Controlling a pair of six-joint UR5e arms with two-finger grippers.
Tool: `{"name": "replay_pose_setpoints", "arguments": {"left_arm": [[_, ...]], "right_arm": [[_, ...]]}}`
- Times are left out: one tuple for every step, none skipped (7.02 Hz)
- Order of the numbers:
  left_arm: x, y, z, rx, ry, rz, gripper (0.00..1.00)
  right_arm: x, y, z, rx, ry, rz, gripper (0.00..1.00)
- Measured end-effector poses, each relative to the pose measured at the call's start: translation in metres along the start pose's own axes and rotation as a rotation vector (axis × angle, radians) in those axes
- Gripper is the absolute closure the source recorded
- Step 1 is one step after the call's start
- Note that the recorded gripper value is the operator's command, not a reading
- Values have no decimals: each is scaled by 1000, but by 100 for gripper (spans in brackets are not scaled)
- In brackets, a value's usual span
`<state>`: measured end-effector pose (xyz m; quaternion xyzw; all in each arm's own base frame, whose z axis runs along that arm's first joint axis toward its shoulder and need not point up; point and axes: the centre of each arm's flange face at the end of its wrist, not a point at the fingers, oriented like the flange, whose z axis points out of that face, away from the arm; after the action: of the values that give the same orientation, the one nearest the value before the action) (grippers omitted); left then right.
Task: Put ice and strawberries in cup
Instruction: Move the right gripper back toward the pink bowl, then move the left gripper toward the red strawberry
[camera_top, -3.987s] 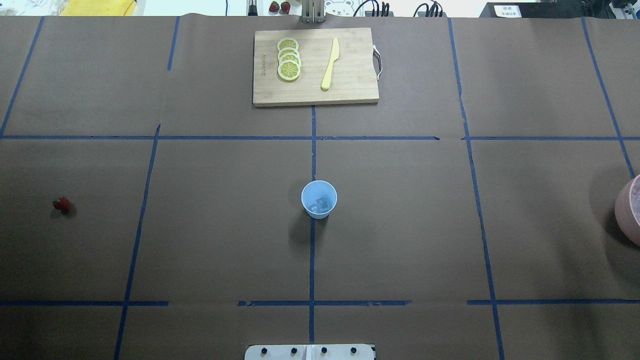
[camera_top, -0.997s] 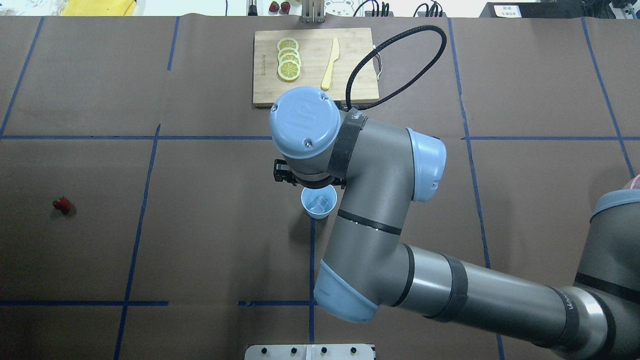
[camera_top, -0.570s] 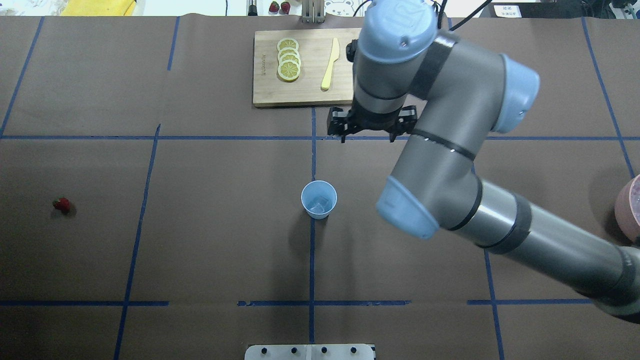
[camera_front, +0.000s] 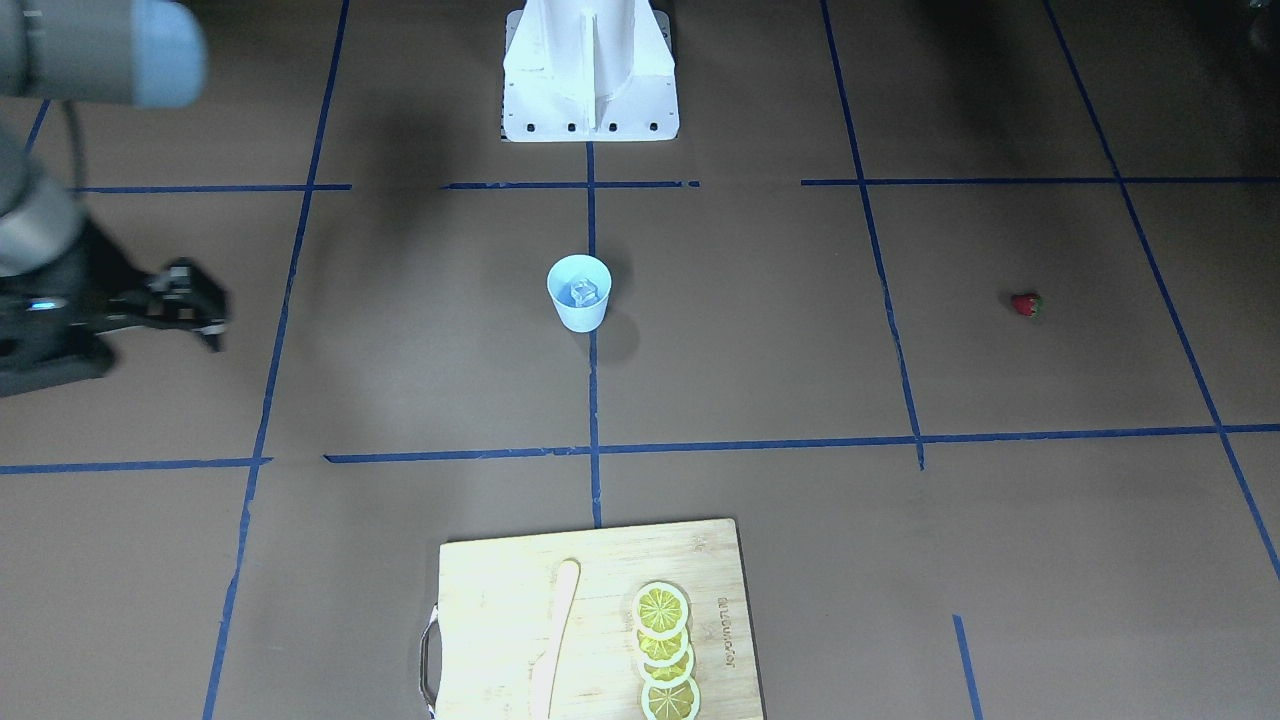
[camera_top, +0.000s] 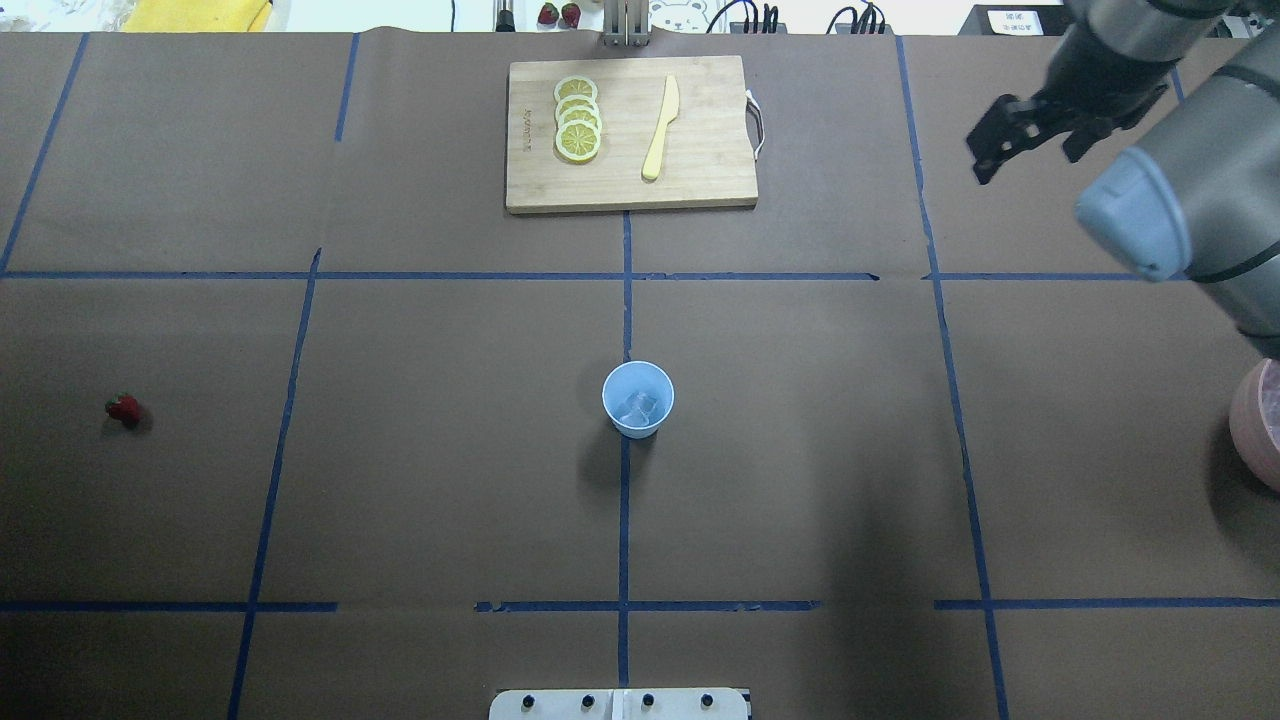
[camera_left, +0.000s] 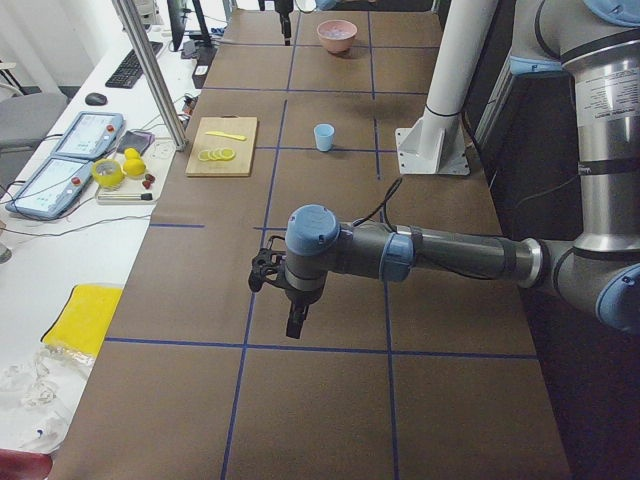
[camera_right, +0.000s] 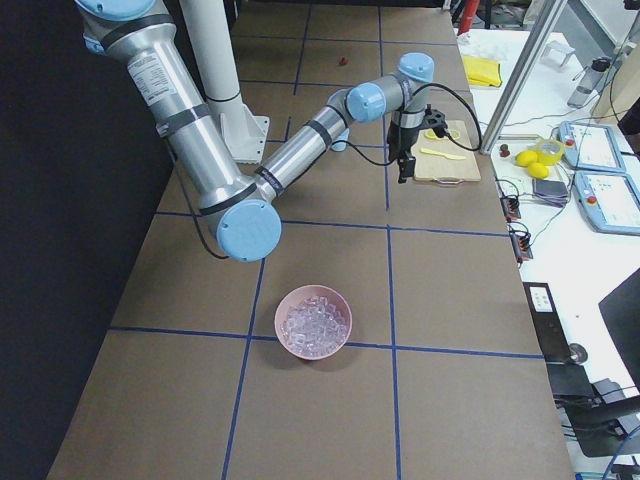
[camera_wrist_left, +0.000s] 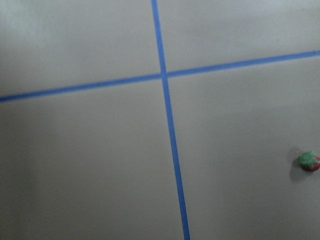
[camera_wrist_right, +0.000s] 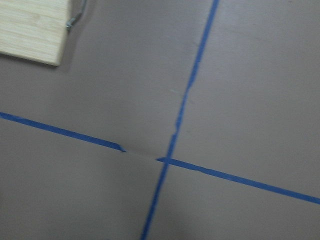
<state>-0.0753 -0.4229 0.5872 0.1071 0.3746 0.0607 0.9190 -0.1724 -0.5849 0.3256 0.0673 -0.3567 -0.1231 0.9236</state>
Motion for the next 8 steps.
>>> {"name": "replay_pose_setpoints", "arguments": {"left_arm": [[1,-7,0,11,0,15,0],[2,-15,0,17,1,26,0],[3,-20,-1,21,1,33,0],[5,-22,-2,26,1,39,0],[9,-24,-5,33,1,49,0],[13,-25,-4,34,2,59,0],[19,-26,1,23,8,67,0],[28,-29,8,8,15,51,0]], "right_arm": [[76,24,-7,-7,-1,-49,1],[144,57,-10,-15,0,-90,1],[206,99,-6,-31,2,-129,1],[255,144,2,-53,1,-150,1],[297,195,13,-80,-6,-126,1],[326,247,28,-104,-17,-71,1],[341,283,40,-116,-23,-21,2],[349,306,45,-120,-24,32,2]]}}
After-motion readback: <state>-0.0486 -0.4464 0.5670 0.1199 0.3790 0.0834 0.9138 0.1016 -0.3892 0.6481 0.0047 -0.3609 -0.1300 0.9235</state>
